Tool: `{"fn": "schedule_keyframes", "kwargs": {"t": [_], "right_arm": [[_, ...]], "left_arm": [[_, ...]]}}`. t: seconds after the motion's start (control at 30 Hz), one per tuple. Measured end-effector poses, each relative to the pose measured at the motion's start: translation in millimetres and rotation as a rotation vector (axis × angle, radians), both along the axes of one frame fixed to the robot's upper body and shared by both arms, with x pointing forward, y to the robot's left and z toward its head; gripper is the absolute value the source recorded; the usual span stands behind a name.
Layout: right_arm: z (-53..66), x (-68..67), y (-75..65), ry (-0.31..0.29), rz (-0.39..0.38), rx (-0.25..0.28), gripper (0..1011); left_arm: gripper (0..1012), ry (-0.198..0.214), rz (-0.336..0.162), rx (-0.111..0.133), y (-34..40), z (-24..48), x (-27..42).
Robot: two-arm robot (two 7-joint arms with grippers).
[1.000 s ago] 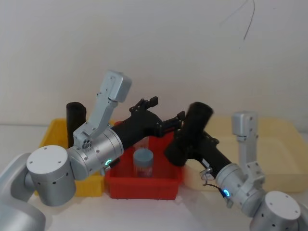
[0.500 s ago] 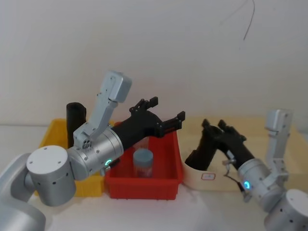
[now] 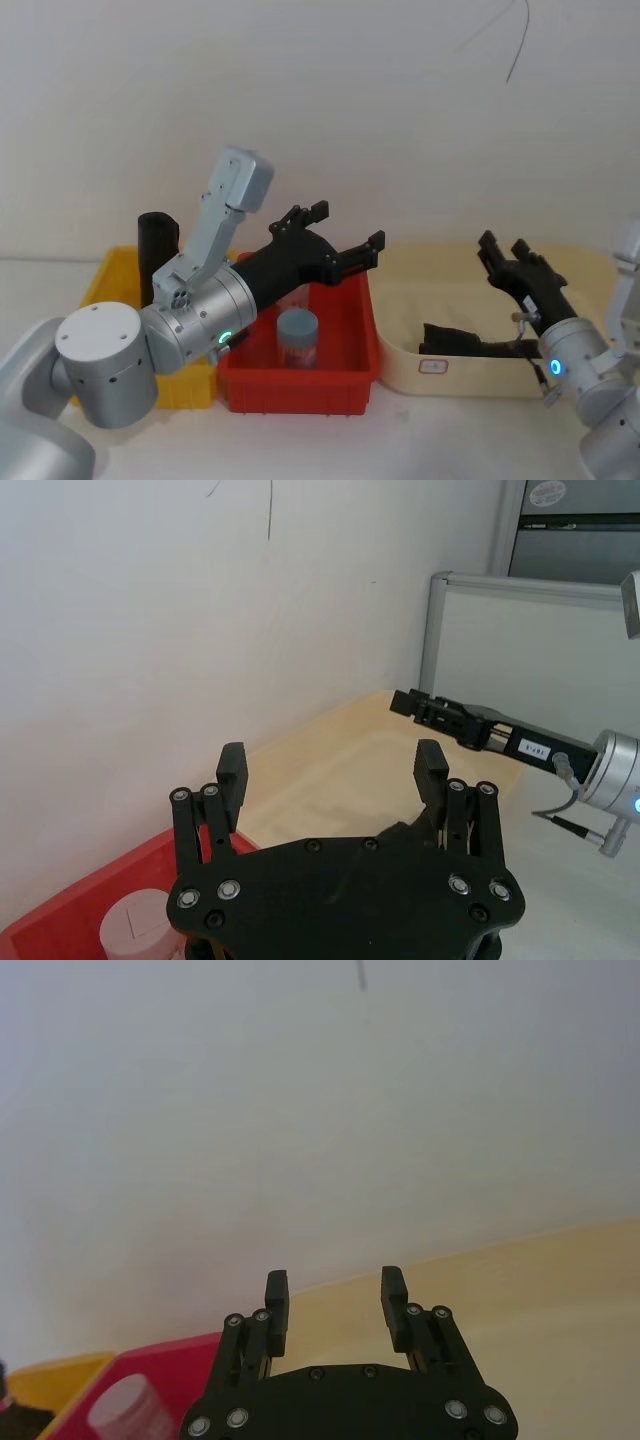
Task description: Pick up the garbage bag with the one hand and transfer it to the other hand.
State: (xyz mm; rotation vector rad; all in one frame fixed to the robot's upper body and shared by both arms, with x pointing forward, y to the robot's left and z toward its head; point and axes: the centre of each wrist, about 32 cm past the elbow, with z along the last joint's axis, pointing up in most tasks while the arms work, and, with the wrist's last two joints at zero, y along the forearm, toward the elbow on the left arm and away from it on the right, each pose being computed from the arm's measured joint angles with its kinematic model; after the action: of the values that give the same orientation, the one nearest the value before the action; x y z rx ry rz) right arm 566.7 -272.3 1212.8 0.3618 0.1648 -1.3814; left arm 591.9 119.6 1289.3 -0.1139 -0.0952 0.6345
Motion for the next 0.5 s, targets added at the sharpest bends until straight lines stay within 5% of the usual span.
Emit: {"fn": "schedule_keyframes", "kwargs": {"t": [0.23,0.5], "right_arm": [[4.8,0.2,-9.3,0.019,-0.046,-0.021,560],[12.0,-2.7,-14.0,0.038,-0.064,-0.102,560]], "left_arm": [[1001,0.000,0.000,0.000,-0.1,0.0,0.0],[1001,0.000,0.005,0.000,0.6,-0.2,-0.1]]}}
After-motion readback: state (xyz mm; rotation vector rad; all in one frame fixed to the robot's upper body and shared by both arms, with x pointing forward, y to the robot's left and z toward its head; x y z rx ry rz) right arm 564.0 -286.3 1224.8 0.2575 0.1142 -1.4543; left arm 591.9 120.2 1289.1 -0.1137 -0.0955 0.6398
